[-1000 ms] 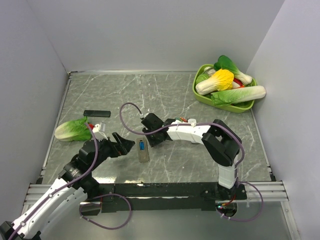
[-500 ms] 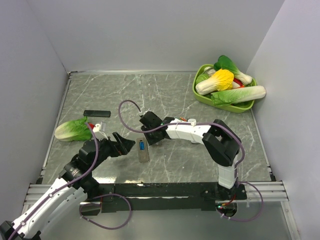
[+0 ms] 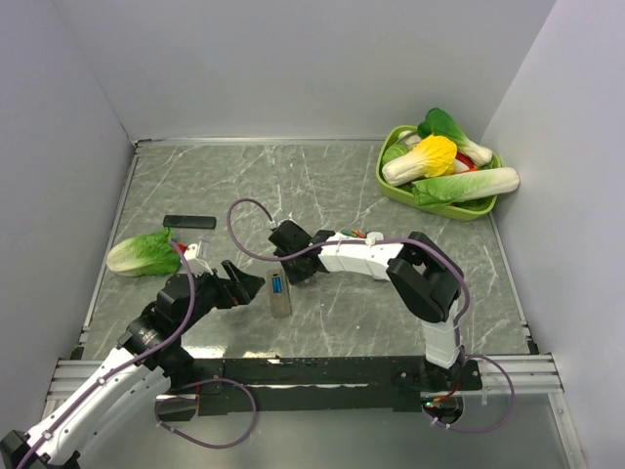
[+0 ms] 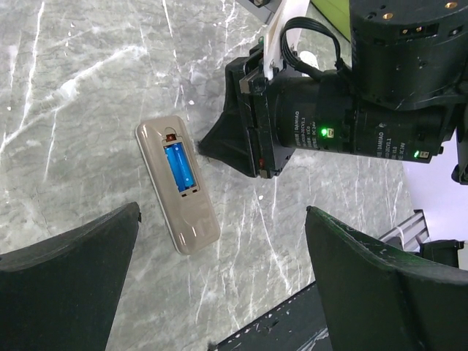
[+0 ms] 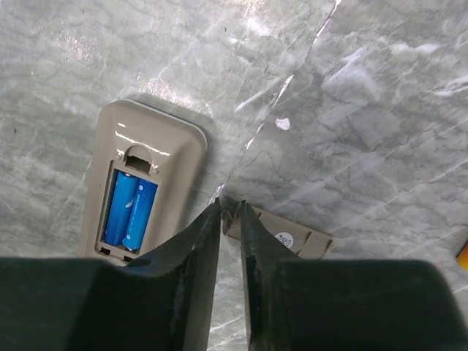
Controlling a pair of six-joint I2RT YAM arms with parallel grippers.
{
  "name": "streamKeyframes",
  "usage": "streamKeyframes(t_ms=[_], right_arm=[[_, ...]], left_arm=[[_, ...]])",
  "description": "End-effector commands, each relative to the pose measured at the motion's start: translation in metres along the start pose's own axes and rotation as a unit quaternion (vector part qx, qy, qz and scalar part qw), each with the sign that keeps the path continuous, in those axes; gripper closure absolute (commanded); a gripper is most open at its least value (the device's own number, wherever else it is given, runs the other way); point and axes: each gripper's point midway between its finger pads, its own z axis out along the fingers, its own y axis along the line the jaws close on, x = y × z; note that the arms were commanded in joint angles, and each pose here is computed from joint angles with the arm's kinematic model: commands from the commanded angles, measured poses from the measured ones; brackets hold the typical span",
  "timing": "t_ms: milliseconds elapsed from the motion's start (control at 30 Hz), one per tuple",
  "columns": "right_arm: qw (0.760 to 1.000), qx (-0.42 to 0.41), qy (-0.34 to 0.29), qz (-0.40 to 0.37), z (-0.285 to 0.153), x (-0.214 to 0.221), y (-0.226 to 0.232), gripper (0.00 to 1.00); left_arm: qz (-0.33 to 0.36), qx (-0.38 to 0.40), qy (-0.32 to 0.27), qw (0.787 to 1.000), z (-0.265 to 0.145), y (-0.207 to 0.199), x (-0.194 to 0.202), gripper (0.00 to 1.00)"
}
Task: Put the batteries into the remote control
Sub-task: Pick up the battery cover at the center of the board.
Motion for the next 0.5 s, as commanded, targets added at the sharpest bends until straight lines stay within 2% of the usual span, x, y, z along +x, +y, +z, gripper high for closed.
streamKeyframes(t_ms=[0,167,267,333,467], right_arm=[[1.0,0.015,0.004,-0.001,0.001,0.002,0.001,0.79],[1.0,0.016,-0.001,0.0,-0.005,0.004,-0.002,0.84],[1.0,0.014,-0.004,-0.003,-0.008,0.005,-0.003,0.9],[1.0,0.01,-0.006,-0.008,-0.011,0.005,-0.003,0.99],[1.0,-0.015,-0.016,-0.014,-0.02,0.006,0.002,1.0]], left_arm=[[0.008,0.028,-0.016,0.999,-0.001,-0.012,-0.009,0.01],[0.01,0.033,-0.017,0.999,-0.001,-0.014,-0.009,0.01],[0.011,0.039,-0.018,0.999,0.0,-0.015,-0.009,0.01],[0.012,0.042,-0.02,0.999,0.001,-0.016,-0.01,0.01],[0.017,0.044,-0.023,0.999,0.002,-0.017,-0.011,0.01]])
